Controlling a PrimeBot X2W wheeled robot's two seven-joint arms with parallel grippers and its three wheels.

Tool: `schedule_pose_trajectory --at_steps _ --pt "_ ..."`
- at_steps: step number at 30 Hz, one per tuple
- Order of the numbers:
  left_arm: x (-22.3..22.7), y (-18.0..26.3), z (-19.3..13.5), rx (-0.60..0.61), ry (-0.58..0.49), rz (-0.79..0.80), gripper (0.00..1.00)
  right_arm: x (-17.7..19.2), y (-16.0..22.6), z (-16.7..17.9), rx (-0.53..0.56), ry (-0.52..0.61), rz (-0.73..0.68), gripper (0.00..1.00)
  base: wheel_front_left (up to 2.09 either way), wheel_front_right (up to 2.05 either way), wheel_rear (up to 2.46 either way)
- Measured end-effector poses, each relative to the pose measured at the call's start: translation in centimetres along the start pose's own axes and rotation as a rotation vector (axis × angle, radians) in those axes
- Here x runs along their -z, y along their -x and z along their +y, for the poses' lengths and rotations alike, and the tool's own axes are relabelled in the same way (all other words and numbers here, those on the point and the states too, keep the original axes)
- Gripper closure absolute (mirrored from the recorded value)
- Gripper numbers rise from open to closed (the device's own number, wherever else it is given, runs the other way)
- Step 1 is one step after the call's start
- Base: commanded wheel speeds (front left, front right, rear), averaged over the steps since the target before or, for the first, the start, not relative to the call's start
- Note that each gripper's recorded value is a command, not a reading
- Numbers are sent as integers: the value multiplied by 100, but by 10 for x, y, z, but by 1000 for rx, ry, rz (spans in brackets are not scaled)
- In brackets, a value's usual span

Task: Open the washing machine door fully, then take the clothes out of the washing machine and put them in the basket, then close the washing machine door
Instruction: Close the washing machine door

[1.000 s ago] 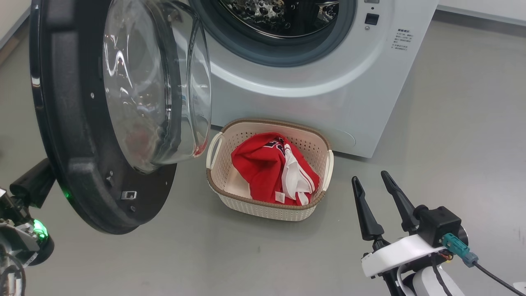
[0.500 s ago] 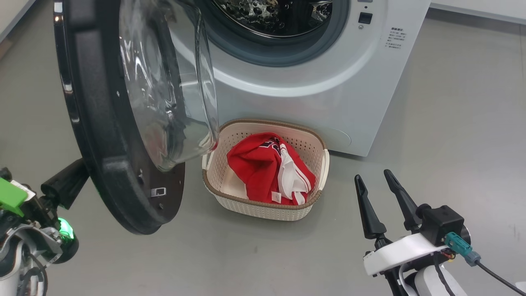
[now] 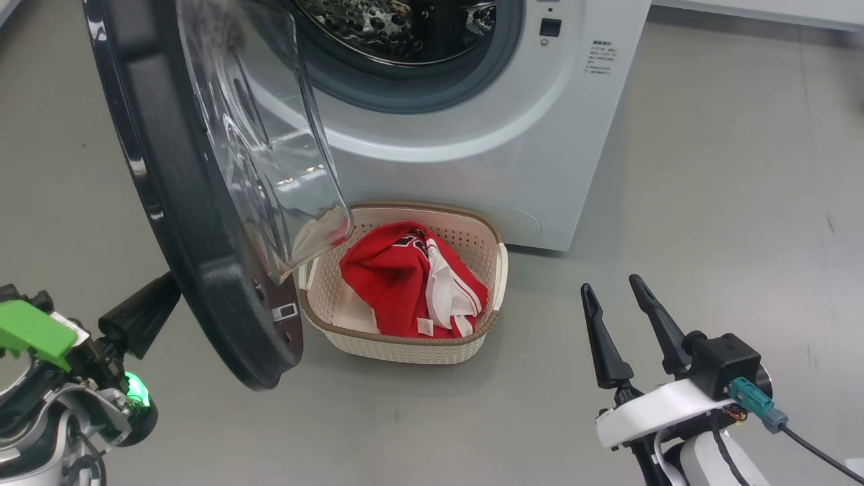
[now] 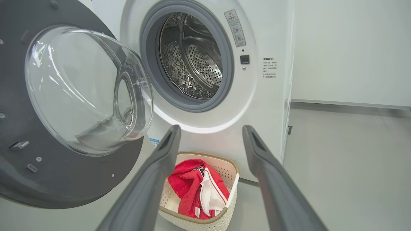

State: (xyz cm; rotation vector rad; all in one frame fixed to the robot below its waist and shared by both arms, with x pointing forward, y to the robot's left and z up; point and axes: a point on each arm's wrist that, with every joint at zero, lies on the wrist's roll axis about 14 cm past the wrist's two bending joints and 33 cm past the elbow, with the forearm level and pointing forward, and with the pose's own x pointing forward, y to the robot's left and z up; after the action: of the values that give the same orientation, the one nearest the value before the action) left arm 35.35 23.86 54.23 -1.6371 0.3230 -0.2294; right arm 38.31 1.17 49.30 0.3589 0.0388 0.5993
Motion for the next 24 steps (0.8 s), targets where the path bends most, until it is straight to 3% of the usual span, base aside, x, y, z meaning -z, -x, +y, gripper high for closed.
schedule_pose_trajectory --at_steps 24 --pt "65 -82 19 -17 84 160 100 -27 47 -68 256 48 -71 0 0 0 0"
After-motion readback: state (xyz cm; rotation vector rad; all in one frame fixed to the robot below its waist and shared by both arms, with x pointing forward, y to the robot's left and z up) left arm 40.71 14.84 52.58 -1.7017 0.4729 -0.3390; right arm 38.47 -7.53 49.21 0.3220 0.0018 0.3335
